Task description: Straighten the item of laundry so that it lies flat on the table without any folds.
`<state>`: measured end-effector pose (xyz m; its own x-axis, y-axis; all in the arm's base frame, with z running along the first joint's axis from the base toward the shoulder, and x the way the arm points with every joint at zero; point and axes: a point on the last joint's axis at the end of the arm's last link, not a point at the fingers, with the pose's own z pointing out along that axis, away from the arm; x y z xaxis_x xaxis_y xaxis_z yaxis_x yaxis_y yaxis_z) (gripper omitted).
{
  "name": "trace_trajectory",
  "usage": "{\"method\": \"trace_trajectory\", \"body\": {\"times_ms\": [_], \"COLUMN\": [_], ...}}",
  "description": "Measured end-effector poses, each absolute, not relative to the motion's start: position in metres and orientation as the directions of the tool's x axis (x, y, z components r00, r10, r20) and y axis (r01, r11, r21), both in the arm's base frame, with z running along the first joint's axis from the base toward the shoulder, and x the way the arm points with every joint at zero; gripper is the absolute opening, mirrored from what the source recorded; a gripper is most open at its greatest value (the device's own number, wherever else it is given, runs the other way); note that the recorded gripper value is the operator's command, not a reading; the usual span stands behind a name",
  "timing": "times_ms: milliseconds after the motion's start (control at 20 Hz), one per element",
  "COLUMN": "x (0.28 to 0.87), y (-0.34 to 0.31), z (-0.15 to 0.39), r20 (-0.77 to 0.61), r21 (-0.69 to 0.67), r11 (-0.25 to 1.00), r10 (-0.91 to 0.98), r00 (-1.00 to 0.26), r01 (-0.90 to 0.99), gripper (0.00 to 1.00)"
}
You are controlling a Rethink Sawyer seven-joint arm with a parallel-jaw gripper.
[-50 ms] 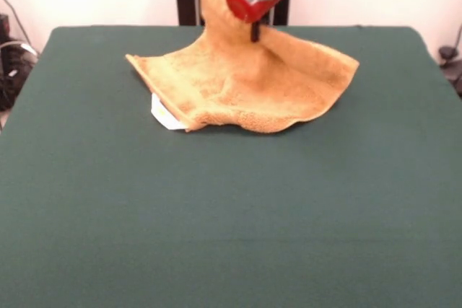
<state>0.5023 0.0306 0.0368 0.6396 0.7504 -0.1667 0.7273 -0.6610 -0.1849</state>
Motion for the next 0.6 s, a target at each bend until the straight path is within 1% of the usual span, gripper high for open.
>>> {"method": "trace_trajectory", "body": {"times_ms": [200,600], "x": [0.505,0.504], "y": [0.021,0.023], "z": [0.011,-0.016], "r20": [-0.191,-0.216], "r21": [-0.137,-0.144], "r11": [-0.696,-0.719], "r10": [0.717,0.693], "r00": [0.671,0.688], "r01": [0.705,0.68], "gripper": [0.0,0.0]}}
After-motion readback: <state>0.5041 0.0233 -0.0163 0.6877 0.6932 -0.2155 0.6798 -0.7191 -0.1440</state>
